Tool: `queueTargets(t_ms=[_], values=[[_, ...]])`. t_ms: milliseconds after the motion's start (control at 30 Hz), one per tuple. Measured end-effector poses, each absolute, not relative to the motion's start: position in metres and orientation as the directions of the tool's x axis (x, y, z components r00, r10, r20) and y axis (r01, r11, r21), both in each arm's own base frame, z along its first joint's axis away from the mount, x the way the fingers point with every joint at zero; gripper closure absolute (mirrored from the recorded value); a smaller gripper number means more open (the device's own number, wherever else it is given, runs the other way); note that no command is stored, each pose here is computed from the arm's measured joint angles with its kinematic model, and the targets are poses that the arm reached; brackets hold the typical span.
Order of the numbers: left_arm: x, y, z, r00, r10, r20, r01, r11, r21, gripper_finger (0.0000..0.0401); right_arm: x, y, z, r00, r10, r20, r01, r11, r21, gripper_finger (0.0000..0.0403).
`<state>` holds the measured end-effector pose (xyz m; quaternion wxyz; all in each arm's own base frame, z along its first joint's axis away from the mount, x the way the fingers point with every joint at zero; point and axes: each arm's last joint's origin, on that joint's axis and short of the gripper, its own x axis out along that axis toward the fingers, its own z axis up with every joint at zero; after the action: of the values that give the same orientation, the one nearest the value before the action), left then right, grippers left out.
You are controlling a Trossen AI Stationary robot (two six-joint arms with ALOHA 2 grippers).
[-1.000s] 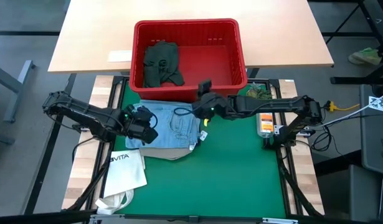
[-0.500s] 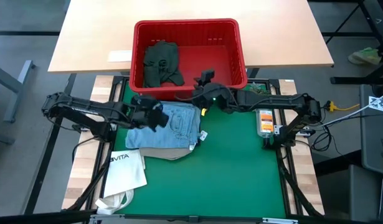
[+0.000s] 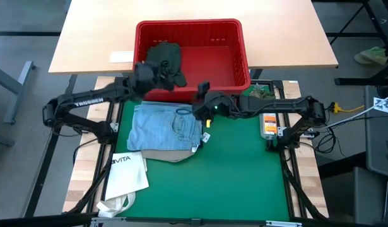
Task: Fold Laundry from Bin
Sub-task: Fold the green polo shirt
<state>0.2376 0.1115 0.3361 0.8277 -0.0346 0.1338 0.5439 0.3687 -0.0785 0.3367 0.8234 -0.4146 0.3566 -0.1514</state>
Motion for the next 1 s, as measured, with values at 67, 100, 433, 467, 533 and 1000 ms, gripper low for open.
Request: queueTargets(t_ms=[67, 100, 433, 467, 533, 1000], values=[[0.231, 0.132, 0.339, 0.442, 0.857, -0.263, -0.886, 0.463, 0.017, 0.0225, 0.371, -0.069, 0.337, 0.714, -0.526, -0.461, -0.043, 0.625, -0.780, 0.0256], [0.227, 0.142, 0.341, 0.469, 0.842, -0.265, -0.875, 0.484, -0.010, 0.0225, 0.372, -0.063, 0.337, 0.722, -0.516, -0.461, -0.041, 0.634, -0.773, 0.0255], [0.187, 0.211, 0.332, 0.490, 0.814, -0.313, -0.867, 0.492, -0.080, 0.0224, 0.379, -0.019, 0.332, 0.772, -0.427, -0.471, -0.069, 0.681, -0.729, 0.0255], [0.186, 0.216, 0.328, 0.485, 0.811, -0.327, -0.869, 0.488, -0.080, 0.0224, 0.380, -0.016, 0.332, 0.777, -0.420, -0.468, -0.072, 0.680, -0.729, 0.0256], [0.186, 0.228, 0.318, 0.484, 0.795, -0.366, -0.868, 0.490, -0.085, 0.0224, 0.381, -0.011, 0.331, 0.782, -0.409, -0.470, -0.083, 0.679, -0.729, 0.0255], [0.234, 0.295, 0.284, 0.444, 0.774, -0.452, -0.841, 0.534, 0.087, 0.0224, 0.383, -0.007, 0.330, 0.788, -0.402, -0.466, -0.085, 0.678, -0.730, 0.0255]])
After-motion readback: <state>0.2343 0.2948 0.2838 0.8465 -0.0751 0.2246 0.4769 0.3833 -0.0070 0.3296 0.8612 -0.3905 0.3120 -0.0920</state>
